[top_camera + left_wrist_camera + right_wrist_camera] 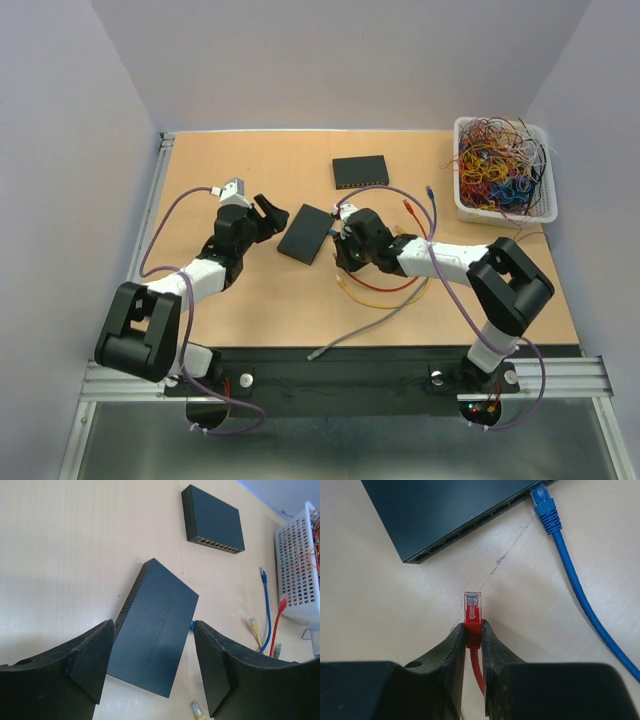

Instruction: Insert the plug into the switch port

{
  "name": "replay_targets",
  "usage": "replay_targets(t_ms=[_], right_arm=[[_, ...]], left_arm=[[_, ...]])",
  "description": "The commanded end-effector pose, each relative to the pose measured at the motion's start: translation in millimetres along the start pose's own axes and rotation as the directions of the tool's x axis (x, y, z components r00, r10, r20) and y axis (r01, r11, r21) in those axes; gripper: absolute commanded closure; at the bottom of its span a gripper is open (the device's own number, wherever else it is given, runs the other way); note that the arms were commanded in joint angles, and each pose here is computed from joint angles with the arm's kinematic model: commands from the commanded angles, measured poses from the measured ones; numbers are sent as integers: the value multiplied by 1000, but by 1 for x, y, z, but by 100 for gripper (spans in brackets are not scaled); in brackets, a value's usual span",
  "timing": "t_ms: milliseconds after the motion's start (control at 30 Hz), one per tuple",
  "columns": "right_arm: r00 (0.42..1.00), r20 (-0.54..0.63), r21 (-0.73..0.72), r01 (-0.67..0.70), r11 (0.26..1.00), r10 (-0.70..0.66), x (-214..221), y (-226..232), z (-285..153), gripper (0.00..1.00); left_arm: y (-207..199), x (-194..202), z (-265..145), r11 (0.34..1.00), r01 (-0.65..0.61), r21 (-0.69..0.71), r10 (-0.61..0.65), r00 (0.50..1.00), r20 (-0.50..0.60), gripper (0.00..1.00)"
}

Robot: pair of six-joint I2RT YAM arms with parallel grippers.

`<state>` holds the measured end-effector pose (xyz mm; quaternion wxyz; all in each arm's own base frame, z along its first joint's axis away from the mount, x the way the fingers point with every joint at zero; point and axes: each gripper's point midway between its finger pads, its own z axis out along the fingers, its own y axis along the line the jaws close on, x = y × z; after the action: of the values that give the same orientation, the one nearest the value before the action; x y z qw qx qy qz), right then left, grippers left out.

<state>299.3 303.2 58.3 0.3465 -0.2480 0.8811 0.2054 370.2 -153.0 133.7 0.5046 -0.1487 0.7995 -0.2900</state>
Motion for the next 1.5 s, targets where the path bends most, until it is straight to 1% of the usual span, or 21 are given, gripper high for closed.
replay_targets(t_ms=[0, 267, 400, 633, 1133, 1467], right_arm=[[996, 80, -43, 41, 998, -37, -31, 12, 11, 99], [997, 58, -24, 59, 998, -58, -31, 8, 37, 100], [996, 62, -20, 68, 998, -66, -37, 7, 44, 100], [996, 44, -15, 79, 997, -78, -34, 5, 58, 99], [995, 53, -40, 90, 995, -88, -42, 11, 65, 99], [993, 69, -80, 100, 992, -94, -49, 23, 57, 100]], left_arm=[[-23, -12, 9, 989, -29, 144, 20, 998, 63, 25], [-23, 1, 25, 978, -80, 191, 75, 997, 34, 27], [-17, 11, 34, 977, -95, 190, 96, 995, 8, 29], [-9, 32, 50, 973, -98, 208, 110, 993, -47, 31], [-12, 51, 60, 952, -114, 285, 147, 984, -100, 33], [-6, 57, 66, 957, -115, 265, 150, 982, -117, 34]])
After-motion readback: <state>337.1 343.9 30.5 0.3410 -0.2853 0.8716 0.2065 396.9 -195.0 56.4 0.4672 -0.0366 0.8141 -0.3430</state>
